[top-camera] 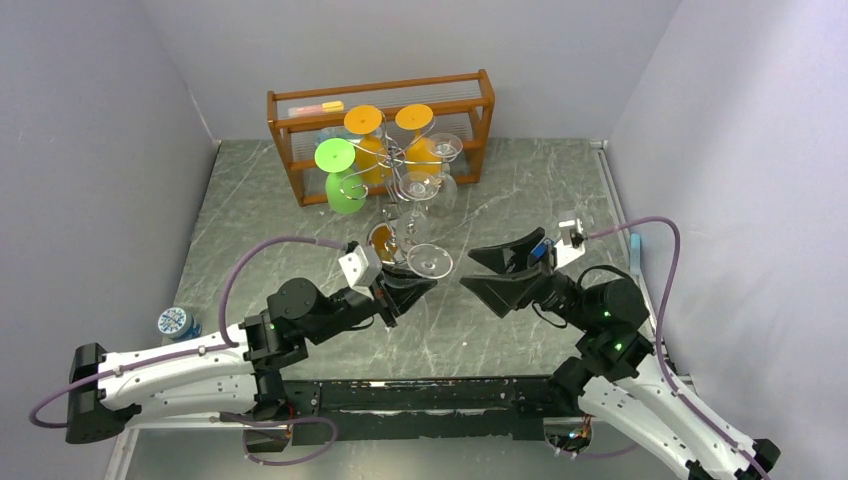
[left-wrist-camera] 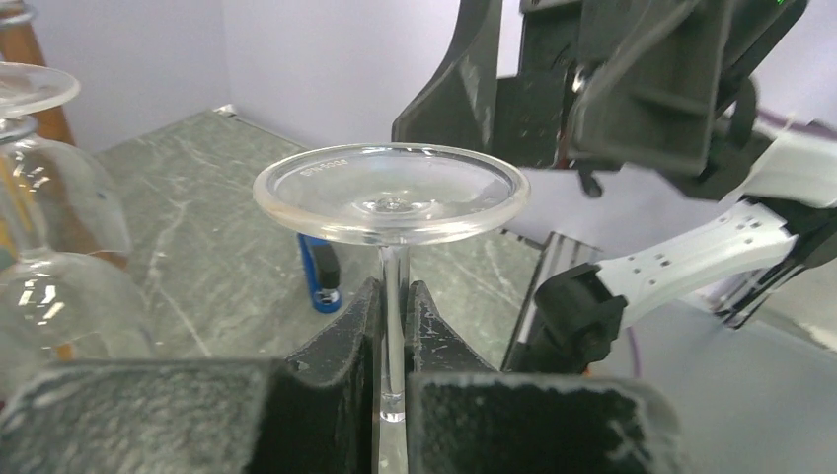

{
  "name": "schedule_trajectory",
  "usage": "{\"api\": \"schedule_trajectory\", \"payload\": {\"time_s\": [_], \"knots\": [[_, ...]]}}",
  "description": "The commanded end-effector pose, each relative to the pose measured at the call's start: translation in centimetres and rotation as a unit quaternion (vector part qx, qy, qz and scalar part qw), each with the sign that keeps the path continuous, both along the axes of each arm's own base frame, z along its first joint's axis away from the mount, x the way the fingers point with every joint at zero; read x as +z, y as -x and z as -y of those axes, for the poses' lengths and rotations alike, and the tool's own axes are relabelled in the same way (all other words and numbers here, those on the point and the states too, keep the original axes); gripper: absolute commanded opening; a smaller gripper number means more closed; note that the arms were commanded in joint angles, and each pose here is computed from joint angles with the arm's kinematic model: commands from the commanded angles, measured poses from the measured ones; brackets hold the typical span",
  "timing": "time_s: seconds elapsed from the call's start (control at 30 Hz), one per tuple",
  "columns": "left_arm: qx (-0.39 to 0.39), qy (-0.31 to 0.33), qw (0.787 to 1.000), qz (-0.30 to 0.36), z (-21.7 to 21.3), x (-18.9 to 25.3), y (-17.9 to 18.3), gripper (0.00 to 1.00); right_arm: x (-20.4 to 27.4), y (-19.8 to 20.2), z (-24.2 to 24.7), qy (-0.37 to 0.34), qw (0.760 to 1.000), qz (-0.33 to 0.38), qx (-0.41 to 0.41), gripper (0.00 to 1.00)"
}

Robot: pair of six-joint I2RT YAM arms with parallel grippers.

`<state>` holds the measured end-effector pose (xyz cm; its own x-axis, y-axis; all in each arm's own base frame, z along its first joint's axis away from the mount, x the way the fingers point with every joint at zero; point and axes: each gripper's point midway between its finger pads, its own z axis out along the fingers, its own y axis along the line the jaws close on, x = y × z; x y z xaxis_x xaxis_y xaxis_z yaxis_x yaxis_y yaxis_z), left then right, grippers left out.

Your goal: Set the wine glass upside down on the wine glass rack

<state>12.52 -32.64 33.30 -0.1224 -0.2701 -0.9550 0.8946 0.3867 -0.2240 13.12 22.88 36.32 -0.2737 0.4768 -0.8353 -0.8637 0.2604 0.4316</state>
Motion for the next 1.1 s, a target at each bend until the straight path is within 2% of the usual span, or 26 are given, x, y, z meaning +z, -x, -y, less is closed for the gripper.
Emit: {"api": "schedule_trajectory", "payload": {"time_s": [0.0, 0.1, 0.2, 0.33, 0.5, 0.63, 0.77, 0.83, 0.87, 0.97, 1.07], "knots": [[0.016, -0.041, 0.998, 0.055, -0.8, -1.3, -0.3, 0.05, -1.1, -1.1, -0.3, 0.001, 0.992, -0.124, -0.007, 0.79], [0.014, -0.041, 0.996, 0.077, -1.1, -1.6, -0.2, 0.05, -0.9, -1.6, -1.5, -0.022, 0.978, -0.205, 0.016, 0.77], [0.013, -0.036, 0.995, 0.088, -1.2, -1.9, -0.1, 0.05, -1.9, -2.0, -3.1, -0.016, 0.960, -0.276, 0.043, 0.69], [0.026, -0.040, 0.992, 0.115, -1.5, -2.0, -0.5, 0.05, -4.9, -2.8, -4.0, -0.009, 0.924, -0.382, 0.036, 0.63], [0.054, -0.063, 0.990, 0.118, -2.2, -3.3, -1.4, 0.05, -5.1, -1.9, -4.6, -0.054, 0.899, -0.427, 0.085, 0.50], [0.069, -0.067, 0.988, 0.118, -2.8, -4.2, -1.8, 0.05, -5.0, -1.4, -4.9, -0.076, 0.884, -0.447, 0.115, 0.36], [0.049, -0.065, 0.990, 0.117, -2.0, -4.7, -1.3, 0.05, -5.0, -1.4, -5.2, -0.082, 0.875, -0.461, 0.125, 0.15], [0.046, -0.072, 0.990, 0.112, -1.7, -5.2, -1.3, 0.09, -4.9, -1.4, -5.3, -0.094, 0.869, -0.468, 0.133, 0.00], [0.045, -0.073, 0.990, 0.109, -1.6, -5.4, -1.3, 0.13, -4.8, -1.4, -5.2, -0.103, 0.865, -0.471, 0.137, 0.00], [0.040, -0.076, 0.992, 0.096, -1.2, -6.0, -1.3, 0.34, -4.1, -1.2, -4.9, -0.124, 0.860, -0.473, 0.146, 0.00], [0.034, -0.081, 0.992, 0.089, -0.8, -6.7, -1.2, 0.40, -3.7, -1.2, -4.5, -0.136, 0.860, -0.470, 0.144, 0.00]]}}
